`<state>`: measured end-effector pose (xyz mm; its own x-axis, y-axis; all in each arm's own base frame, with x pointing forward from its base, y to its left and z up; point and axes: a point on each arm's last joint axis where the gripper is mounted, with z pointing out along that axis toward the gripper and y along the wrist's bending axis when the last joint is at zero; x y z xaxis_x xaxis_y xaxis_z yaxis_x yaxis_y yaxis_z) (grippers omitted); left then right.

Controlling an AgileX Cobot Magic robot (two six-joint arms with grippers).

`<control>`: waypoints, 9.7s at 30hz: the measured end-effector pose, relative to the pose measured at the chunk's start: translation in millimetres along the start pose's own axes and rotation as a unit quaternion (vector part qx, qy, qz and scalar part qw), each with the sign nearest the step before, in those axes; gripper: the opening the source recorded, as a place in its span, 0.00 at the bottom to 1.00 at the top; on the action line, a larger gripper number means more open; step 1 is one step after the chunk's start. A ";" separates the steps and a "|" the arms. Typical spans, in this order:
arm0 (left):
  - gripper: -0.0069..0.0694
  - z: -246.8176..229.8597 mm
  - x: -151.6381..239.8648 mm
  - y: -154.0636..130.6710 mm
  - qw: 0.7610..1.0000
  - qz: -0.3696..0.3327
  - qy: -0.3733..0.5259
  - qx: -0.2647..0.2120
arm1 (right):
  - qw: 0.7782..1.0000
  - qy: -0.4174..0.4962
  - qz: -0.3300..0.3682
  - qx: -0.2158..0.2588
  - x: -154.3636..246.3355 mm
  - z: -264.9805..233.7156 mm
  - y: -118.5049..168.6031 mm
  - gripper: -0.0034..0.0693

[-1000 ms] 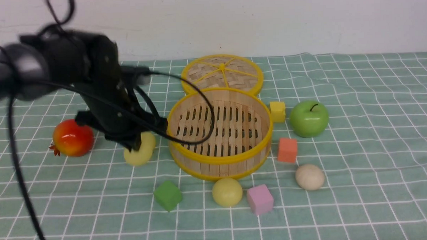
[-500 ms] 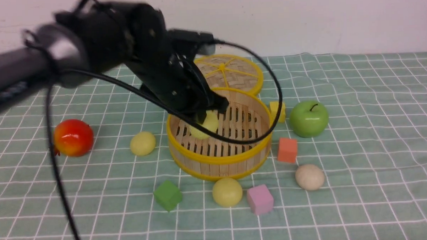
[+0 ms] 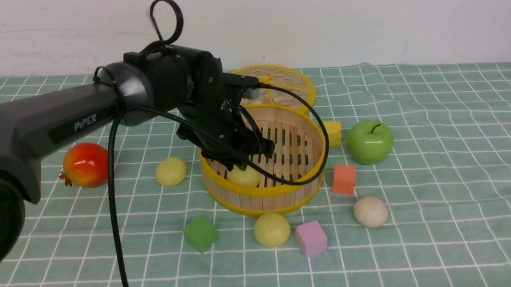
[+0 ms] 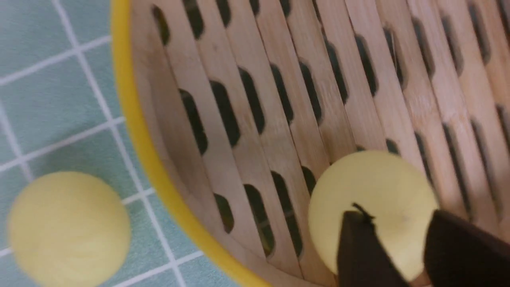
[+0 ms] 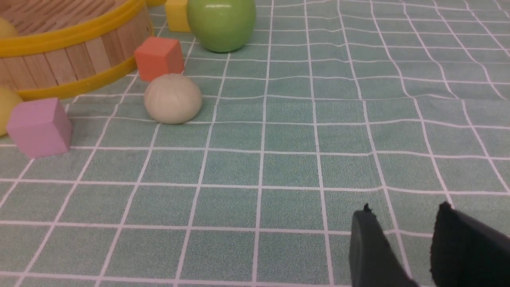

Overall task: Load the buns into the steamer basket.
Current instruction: Use the left arm to grab a steamed stuffed bun, then use the left arm to put the steamed stuffed bun into the steamer, then use the right arm to grab a steamed stuffed bun, then use the right arm to put the steamed stuffed bun into the steamer

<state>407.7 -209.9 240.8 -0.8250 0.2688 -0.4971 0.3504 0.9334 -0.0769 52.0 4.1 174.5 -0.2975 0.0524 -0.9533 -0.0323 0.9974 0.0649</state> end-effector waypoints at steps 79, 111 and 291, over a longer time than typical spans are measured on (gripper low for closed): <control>0.07 33.9 17.7 145.7 0.989 -0.141 0.031 -0.010 | 1.000 0.000 0.000 0.000 0.0 0.0 0.0 0.38; 0.09 31.6 -38.7 34.5 0.998 0.034 -0.053 -0.012 | 1.000 0.000 0.000 0.000 0.0 0.0 0.0 0.38; 0.08 -245.0 291.2 36.1 0.922 -0.015 -0.380 0.069 | 0.907 0.355 -0.100 -0.203 -152.7 339.8 223.2 0.64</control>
<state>71.5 -39.6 305.0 -0.3046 -0.0504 -0.9511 0.4285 0.8846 -0.1842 414.5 235.7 234.3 -0.7820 -0.3171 -0.5366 -0.4589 0.8755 0.1515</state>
